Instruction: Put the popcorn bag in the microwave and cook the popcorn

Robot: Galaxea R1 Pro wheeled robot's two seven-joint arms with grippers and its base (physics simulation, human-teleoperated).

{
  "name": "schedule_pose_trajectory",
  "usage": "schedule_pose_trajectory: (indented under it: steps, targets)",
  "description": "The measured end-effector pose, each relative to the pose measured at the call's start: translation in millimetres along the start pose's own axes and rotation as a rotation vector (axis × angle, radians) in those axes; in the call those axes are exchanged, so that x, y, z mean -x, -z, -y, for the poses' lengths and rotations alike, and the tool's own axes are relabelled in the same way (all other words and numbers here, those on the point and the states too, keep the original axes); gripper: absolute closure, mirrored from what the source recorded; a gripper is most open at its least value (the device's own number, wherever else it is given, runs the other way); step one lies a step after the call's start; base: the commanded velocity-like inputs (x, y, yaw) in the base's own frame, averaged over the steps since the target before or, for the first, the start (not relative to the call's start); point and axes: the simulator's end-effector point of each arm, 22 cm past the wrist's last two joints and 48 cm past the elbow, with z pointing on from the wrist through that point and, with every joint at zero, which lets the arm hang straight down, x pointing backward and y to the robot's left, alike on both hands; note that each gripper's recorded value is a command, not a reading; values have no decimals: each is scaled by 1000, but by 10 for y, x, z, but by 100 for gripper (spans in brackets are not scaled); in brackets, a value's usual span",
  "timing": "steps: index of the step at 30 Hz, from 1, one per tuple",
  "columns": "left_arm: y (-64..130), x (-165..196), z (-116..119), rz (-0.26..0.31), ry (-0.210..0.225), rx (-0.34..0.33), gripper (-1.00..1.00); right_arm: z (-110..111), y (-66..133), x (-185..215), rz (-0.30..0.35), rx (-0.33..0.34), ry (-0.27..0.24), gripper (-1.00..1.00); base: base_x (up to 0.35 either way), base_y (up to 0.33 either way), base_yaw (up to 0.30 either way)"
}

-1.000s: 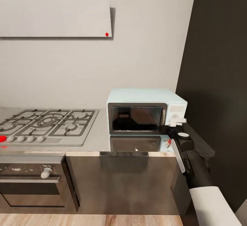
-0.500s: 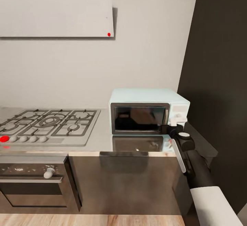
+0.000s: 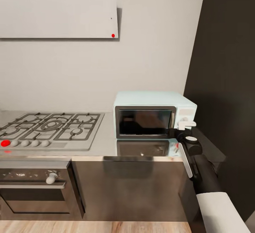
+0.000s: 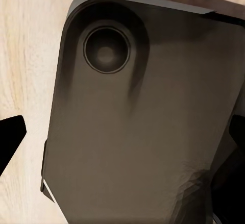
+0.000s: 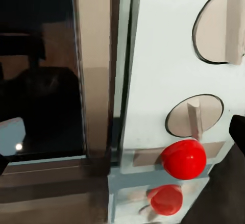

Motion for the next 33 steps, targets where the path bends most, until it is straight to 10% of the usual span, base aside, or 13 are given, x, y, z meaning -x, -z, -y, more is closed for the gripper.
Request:
schedule_pose_trajectory:
  steps: [33]
  targets:
    - [1, 73, 1, 31, 6, 0, -100, -3, -10, -25, -6, 10, -1, -100, 0, -19, 0]
